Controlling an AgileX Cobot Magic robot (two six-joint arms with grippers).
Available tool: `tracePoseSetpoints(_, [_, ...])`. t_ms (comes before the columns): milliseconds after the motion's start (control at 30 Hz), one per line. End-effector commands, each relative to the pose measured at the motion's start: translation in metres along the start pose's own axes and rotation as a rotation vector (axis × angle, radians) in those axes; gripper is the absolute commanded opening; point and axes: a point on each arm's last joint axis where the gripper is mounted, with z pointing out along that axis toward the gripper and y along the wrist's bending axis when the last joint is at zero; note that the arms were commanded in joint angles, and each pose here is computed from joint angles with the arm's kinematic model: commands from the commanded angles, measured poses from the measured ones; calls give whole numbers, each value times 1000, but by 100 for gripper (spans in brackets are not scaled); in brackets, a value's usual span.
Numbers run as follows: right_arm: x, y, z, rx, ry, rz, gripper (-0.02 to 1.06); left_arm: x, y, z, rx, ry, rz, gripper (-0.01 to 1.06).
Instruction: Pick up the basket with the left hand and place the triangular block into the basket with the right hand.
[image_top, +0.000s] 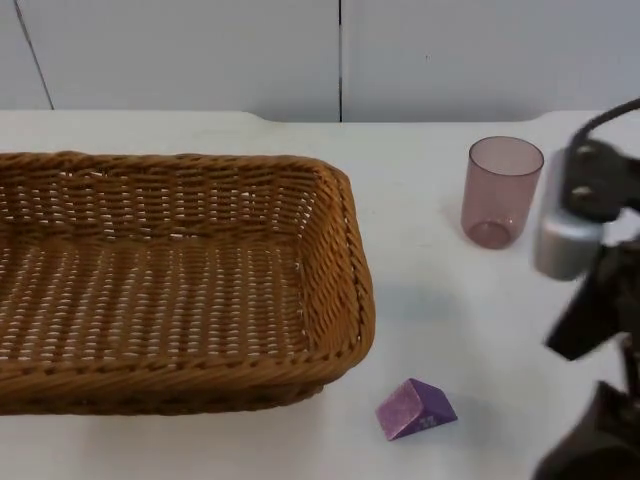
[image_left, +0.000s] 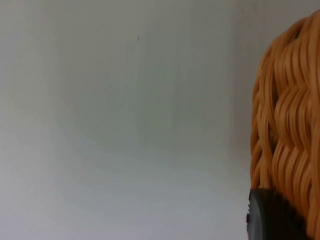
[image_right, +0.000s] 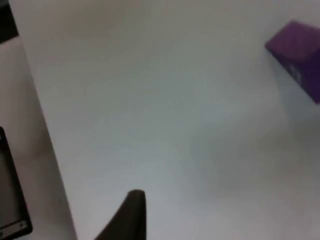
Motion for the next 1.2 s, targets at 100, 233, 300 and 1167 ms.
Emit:
tracePoseSetpoints(100, [-15,-20,23,69,-49,-193,105,2,-2,-3,19,-1,-19,0])
tracePoseSetpoints(233, [-14,-30,35,117,-33,-325,105,2,-2,-3,19,-1,-19,0])
tracePoseSetpoints(300, [-11,-33,46,110,-7,-373,105,2,-2,-3,19,-1,-19,0])
tracePoseSetpoints(1167, [-28,-58,115,37,47,-444,105,1,-2,-3,17,-1,-20,0])
